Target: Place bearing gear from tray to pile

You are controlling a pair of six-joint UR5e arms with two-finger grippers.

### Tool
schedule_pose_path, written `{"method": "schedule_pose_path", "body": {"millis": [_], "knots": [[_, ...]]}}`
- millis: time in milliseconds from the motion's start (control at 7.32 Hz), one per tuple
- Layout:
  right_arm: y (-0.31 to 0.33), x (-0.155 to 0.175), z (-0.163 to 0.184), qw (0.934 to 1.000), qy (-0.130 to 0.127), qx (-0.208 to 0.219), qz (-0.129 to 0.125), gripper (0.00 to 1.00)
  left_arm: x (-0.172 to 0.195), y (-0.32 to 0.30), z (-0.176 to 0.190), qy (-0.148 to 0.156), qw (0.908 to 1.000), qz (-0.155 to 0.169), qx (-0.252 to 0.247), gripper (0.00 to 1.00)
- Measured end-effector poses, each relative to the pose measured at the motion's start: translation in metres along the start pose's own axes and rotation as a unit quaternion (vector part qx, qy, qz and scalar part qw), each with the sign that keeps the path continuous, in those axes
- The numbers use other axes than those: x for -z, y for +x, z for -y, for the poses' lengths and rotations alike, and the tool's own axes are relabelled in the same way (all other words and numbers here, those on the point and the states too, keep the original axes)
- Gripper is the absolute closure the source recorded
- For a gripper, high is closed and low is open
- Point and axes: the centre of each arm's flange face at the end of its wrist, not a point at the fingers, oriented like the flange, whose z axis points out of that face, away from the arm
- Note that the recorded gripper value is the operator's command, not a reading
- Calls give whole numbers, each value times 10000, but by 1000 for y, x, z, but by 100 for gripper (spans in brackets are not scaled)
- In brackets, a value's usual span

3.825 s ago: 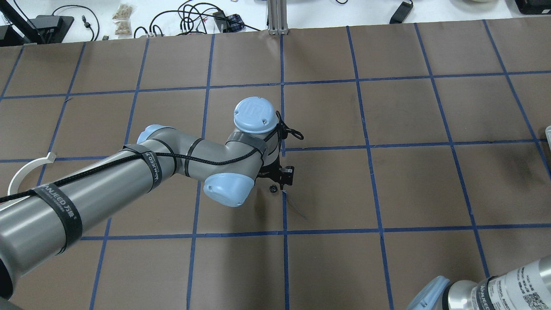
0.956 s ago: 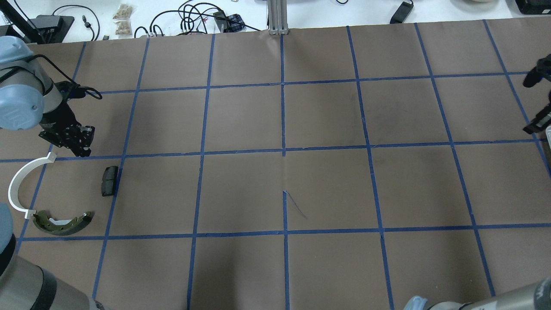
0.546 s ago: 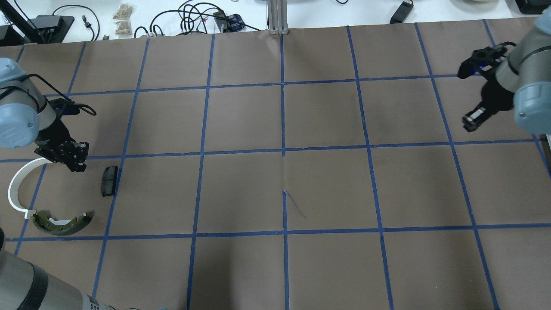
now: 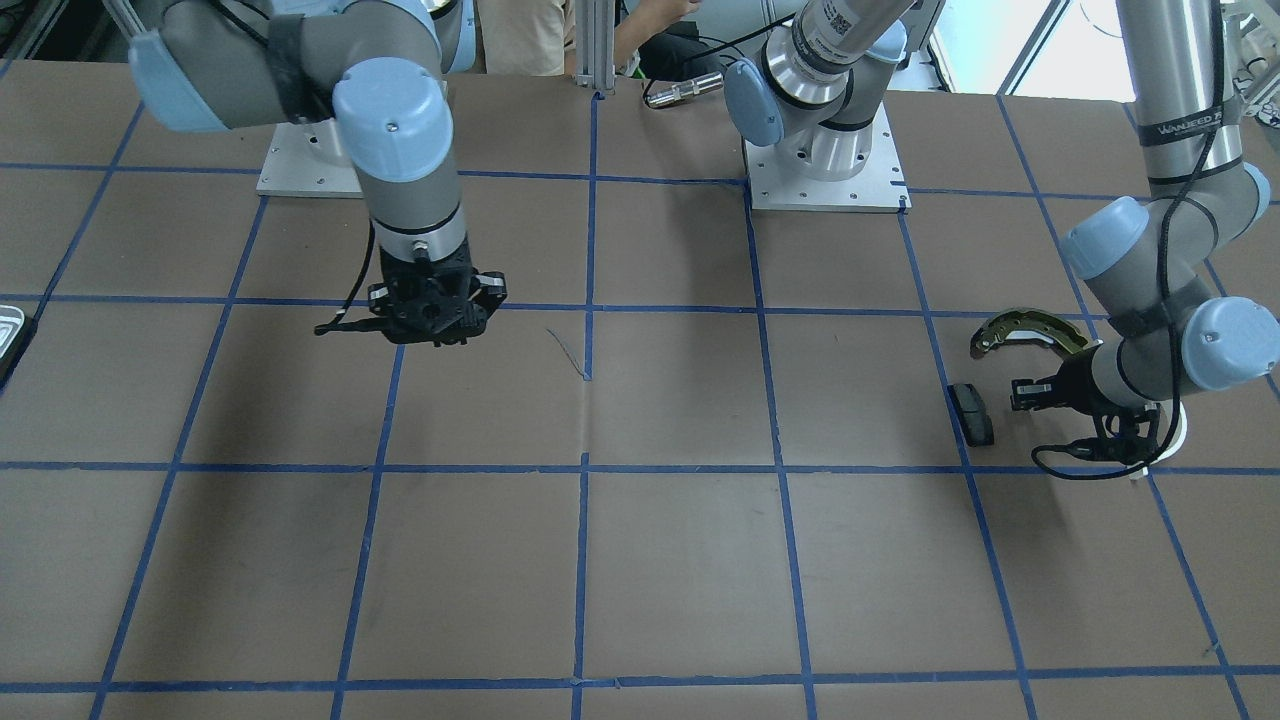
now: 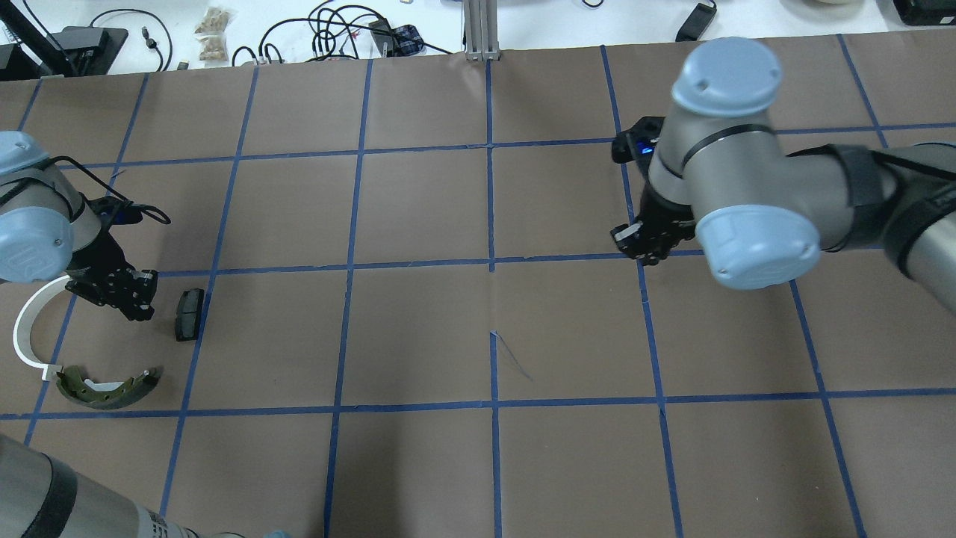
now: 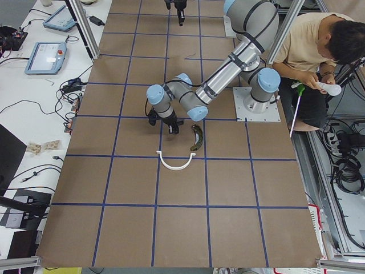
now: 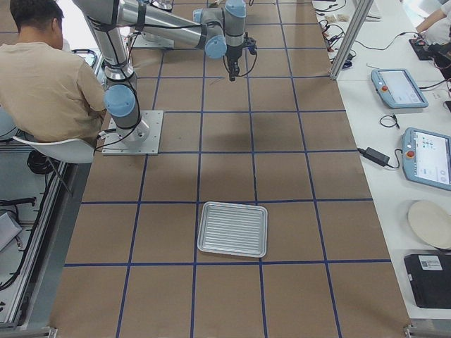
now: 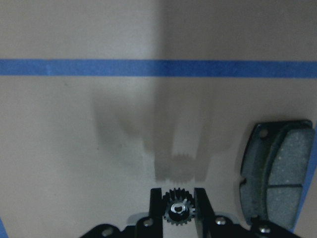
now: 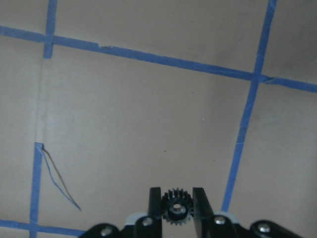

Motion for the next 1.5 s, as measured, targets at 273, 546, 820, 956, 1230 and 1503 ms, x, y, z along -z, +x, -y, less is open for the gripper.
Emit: {"method": "schedule_pose_path", "body": {"millis": [273,546,820,956,1230,1503], "knots": [[-72,-30,-5,9979,36,-601,221,100,10,5,6,164,9998,-58,7,0],[-133,-58,-1,9939,174,-1014,398,96,55,12,24,465,9989,-36,-39,0],[-158,-62,23,9884,229,-1411,514,6,122,60,42,446,9990,-34,69,0],[-162,-70,31,9867,198,-1527,513,0,150,105,47,457,9988,-62,151,0],[-150,-58,52,9864,251,-1534,529,0,173,203,48,539,9979,-236,283,0],[-88,-9,77,9919,180,-1182,420,0,176,280,41,573,9974,-330,280,0]]}}
